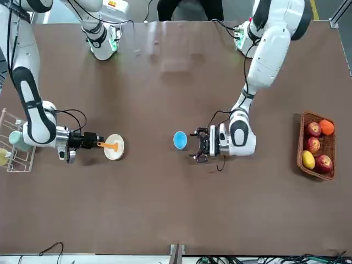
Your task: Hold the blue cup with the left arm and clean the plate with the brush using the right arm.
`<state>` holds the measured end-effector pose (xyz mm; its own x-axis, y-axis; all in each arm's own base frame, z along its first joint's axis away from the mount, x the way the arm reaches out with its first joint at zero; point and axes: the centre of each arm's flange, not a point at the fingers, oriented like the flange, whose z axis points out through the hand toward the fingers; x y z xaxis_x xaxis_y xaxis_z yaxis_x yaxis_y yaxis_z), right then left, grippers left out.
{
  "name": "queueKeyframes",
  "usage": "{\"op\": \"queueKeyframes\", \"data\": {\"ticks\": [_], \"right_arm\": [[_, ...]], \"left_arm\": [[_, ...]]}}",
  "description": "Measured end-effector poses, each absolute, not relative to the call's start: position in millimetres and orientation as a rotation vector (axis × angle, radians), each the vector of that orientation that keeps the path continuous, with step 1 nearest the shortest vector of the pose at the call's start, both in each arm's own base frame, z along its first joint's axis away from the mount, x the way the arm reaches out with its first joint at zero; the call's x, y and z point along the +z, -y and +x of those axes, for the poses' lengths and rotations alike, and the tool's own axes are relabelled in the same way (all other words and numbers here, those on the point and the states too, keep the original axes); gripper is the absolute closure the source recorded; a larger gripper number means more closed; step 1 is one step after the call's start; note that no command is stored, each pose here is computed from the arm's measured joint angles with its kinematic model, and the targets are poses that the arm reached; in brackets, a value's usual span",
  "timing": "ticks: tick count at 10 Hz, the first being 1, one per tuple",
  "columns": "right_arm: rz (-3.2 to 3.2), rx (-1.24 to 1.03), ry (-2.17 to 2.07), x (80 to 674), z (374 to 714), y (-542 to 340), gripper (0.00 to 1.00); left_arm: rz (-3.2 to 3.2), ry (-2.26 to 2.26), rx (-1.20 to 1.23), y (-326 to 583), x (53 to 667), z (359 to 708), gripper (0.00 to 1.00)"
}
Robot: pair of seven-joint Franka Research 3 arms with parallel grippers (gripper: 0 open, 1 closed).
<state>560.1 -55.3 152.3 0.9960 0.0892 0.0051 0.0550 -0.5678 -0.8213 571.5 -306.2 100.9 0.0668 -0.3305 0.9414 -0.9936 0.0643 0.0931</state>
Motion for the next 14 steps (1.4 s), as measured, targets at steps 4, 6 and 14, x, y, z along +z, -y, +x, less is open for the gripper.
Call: {"op": "queueKeyframes", "data": {"ticks": [4,6,14], "right_arm": [[-2.167,0.050,0.110,152,559,53,0.25],[-2.167,0.050,0.111,151,559,53,0.45],[-2.177,0.039,0.098,150,559,61,0.56]], "left_arm": [[1.409,1.444,0.909,321,98,563,0.01],[1.409,1.437,0.909,324,96,561,0.01],[1.439,1.413,0.921,337,92,555,0.02]]}}
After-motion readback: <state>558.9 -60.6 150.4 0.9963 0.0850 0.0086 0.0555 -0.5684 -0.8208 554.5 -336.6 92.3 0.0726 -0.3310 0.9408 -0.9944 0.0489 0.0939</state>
